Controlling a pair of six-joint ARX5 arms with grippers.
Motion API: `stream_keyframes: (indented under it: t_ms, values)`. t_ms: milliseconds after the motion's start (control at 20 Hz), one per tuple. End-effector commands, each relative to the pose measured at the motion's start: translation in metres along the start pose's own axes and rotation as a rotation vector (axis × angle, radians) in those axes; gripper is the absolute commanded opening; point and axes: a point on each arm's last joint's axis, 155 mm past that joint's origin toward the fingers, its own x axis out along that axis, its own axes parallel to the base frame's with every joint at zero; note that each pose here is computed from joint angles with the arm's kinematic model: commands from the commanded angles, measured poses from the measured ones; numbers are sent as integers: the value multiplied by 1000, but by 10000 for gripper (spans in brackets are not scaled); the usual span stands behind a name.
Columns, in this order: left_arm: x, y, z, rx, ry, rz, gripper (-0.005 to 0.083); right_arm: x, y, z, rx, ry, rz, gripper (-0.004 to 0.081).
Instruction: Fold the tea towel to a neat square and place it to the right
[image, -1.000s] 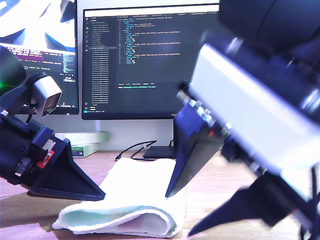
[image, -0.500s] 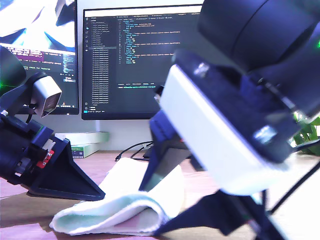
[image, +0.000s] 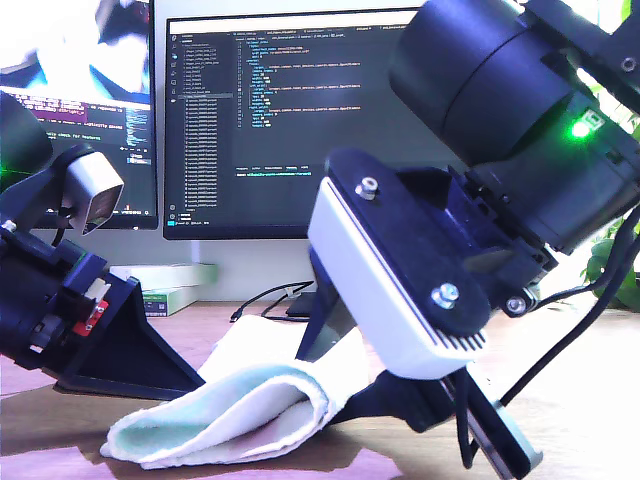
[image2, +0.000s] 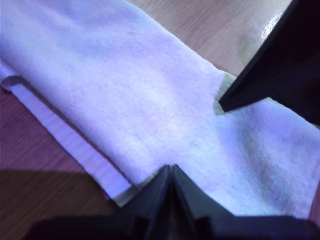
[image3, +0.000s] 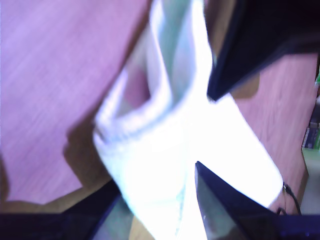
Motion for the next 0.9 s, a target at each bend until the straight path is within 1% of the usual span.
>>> stream_keyframes:
  t_ms: [0, 150, 200, 250, 350, 400, 550, 650, 750, 800, 850]
  values:
    - [2, -1, -9, -12, 20, -7, -24, 5, 36, 7, -4, -16, 109, 296]
    - [2, -1, -9, -12, 20, -7, -23, 3, 47, 24, -9, -48, 147, 296]
    - [2, -1, -9, -12, 20, -6, -24, 2, 49, 37, -11, -79, 151, 297]
    - [2, -1, -9, -12, 20, -6, -24, 2, 48, 45, -15, -98, 148, 296]
    - [2, -1, -9, -11, 19, -7, -24, 1, 49, 49, -1, -103, 151, 280]
    - [2, -1, -9, -11, 20, -7, -24, 1, 50, 49, 16, -102, 153, 252]
    - [2, -1, -9, -12, 20, -7, -24, 2, 49, 48, 21, -98, 153, 155]
    - [2, -1, -9, -12, 20, -8, -24, 2, 48, 48, 21, -100, 148, 124]
    - [1, -6, -8, -11, 18, -35, -24, 2, 46, 48, 21, -99, 141, 95]
    - [1, -10, -8, -10, 16, -54, -24, 2, 46, 47, 23, -98, 139, 50]
    - [1, -12, -8, -4, 15, -68, -24, 2, 46, 47, 23, -97, 140, -20]
